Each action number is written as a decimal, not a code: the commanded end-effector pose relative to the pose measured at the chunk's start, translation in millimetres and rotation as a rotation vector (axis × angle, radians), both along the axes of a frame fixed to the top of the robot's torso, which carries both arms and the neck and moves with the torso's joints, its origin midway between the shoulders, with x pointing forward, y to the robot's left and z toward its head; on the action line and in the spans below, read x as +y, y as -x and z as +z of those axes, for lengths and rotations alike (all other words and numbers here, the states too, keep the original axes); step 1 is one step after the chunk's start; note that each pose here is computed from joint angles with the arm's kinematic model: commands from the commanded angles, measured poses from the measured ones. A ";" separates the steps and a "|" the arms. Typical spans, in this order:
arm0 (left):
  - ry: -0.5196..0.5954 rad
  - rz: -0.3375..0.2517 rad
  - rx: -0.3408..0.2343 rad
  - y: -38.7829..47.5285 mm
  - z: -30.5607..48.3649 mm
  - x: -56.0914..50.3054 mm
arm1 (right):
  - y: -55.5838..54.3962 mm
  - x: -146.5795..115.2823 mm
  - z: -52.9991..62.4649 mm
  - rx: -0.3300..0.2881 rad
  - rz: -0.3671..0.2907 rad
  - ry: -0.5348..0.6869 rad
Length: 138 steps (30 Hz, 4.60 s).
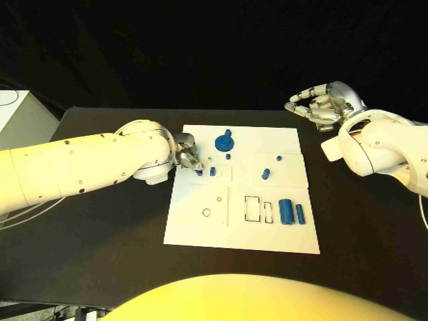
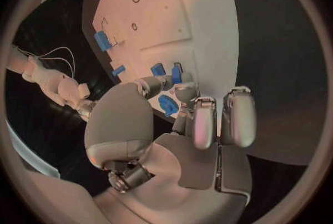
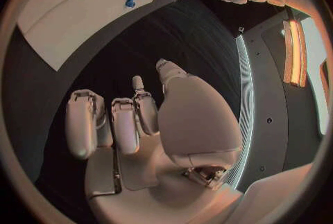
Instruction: Assemble the parts on the task board
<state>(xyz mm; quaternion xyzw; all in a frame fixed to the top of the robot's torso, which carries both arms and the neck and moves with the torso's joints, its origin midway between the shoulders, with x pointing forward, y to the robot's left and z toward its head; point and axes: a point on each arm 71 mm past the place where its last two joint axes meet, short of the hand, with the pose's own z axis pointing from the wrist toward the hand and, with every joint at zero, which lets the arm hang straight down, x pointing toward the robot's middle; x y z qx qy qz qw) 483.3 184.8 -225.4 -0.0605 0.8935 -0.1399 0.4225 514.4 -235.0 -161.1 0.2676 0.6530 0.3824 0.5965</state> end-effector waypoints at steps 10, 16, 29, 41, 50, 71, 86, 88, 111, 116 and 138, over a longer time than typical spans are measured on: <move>-0.003 -0.042 -0.024 4.4 -3.5 -5.2 | 1.0 1.3 -1.1 0.004 0.022 0.002; -0.009 -0.046 -0.029 5.6 -6.1 -5.4 | 1.2 0.9 -1.4 0.005 0.021 0.002; -0.037 -0.053 -0.059 4.7 -7.2 -2.5 | 1.5 0.5 -1.5 0.005 0.022 0.002; -0.013 -0.048 -0.083 6.3 -4.9 -2.5 | 1.7 0.4 -1.8 0.006 0.022 0.002; -0.017 -0.052 -0.062 6.9 -6.3 -2.5 | 1.7 0.6 -2.1 0.008 0.024 0.002; -0.039 -0.050 -0.041 6.9 -9.9 -0.9 | 1.8 0.3 -3.8 0.011 0.024 0.003; -0.024 -0.043 -0.046 8.7 -14.0 -1.6 | 2.2 0.2 -3.9 0.010 0.024 0.002; -0.024 -0.043 -0.045 8.8 -14.1 -1.5 | 2.2 0.1 -3.9 0.010 0.024 0.002; -0.001 -0.031 -0.059 11.3 -14.2 0.7 | 2.6 -0.2 -3.9 0.010 0.024 0.002; 0.024 -0.015 -0.086 11.0 -12.6 2.1 | 2.6 -0.2 -3.8 0.009 0.024 0.002; 0.121 0.048 -0.151 10.9 -8.2 7.4 | 2.8 -0.9 -4.0 0.010 0.023 0.002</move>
